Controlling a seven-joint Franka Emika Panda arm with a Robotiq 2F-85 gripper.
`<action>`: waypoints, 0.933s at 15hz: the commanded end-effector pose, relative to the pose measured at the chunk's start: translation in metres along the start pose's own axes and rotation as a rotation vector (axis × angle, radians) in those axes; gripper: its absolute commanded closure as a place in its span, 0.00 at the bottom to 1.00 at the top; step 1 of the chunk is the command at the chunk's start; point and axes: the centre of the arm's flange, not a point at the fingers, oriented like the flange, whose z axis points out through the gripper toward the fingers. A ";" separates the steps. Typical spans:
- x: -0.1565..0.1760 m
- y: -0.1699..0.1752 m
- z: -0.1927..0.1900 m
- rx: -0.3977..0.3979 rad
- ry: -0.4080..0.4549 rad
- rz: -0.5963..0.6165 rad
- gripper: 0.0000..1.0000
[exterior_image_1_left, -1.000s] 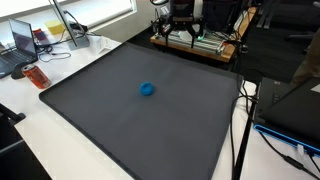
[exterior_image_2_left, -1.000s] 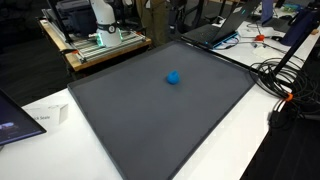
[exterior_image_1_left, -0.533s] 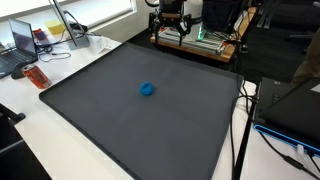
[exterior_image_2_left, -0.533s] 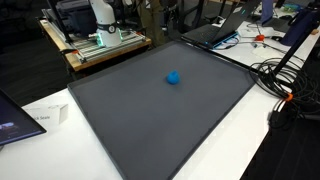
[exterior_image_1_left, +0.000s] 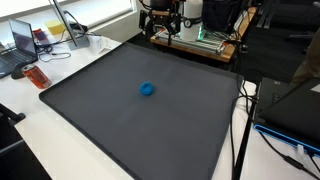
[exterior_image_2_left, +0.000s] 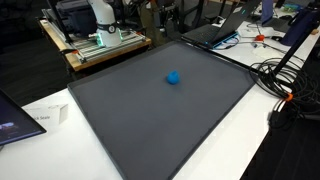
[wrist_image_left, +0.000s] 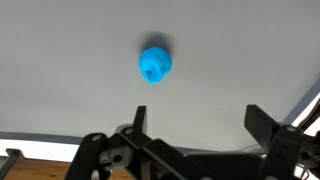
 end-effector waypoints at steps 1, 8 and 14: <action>-0.003 0.011 -0.002 -0.008 0.047 0.058 0.00; 0.021 0.029 0.005 -0.027 -0.071 0.114 0.00; 0.059 0.039 0.038 -0.025 -0.228 0.245 0.00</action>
